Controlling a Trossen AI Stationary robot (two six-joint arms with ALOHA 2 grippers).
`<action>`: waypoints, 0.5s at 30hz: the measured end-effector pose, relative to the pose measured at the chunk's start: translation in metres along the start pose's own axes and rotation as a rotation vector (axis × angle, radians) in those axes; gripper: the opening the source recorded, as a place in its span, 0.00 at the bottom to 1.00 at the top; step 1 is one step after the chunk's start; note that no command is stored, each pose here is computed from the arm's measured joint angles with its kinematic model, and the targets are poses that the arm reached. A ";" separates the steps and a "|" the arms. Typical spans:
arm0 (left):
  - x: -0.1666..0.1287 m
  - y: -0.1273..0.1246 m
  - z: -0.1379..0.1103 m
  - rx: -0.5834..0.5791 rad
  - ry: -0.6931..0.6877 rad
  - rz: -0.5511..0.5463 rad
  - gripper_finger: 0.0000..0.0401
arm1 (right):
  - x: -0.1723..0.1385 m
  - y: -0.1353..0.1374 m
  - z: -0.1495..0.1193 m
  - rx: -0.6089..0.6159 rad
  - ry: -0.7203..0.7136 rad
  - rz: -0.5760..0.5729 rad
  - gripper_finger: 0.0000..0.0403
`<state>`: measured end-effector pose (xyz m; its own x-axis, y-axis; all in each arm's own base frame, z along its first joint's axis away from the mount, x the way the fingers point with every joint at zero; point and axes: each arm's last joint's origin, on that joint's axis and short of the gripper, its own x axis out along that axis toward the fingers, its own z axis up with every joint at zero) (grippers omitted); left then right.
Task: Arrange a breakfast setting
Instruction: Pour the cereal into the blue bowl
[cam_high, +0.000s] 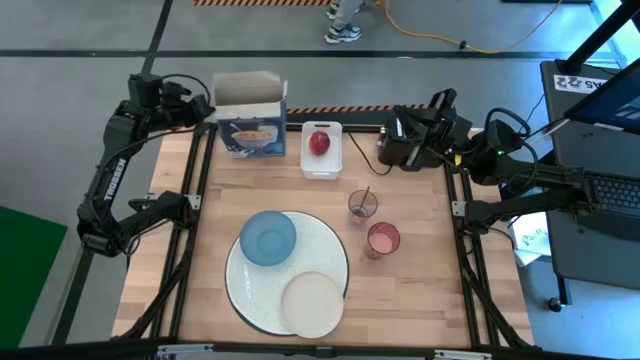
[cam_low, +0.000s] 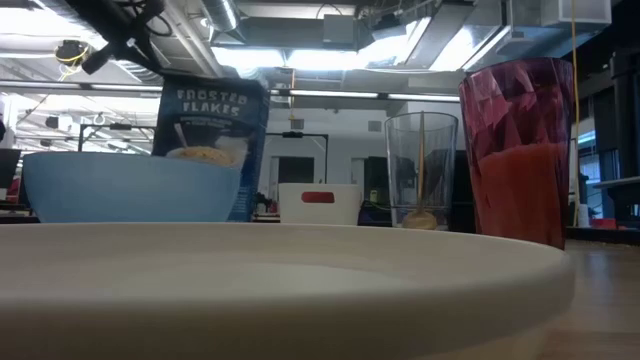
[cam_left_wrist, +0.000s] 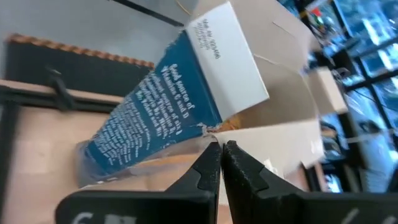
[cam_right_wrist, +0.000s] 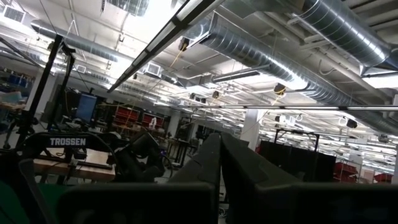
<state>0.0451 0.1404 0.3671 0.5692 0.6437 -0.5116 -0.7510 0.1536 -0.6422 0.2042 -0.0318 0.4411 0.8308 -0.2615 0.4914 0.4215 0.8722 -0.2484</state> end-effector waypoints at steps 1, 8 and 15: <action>0.000 -0.001 -0.001 -0.005 0.012 -0.015 0.02 | 0.000 0.000 0.000 -0.001 0.003 0.001 0.04; 0.004 -0.012 -0.009 -0.014 0.090 -0.093 0.00 | 0.000 0.001 -0.003 -0.005 0.030 0.012 0.04; 0.009 -0.023 -0.019 0.014 0.197 -0.170 0.01 | 0.000 0.001 -0.003 -0.005 0.032 0.015 0.04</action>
<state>0.0738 0.1285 0.3662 0.7405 0.4495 -0.4996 -0.6431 0.2582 -0.7209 0.2058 -0.0319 0.4380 0.8481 -0.2612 0.4609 0.4104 0.8741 -0.2599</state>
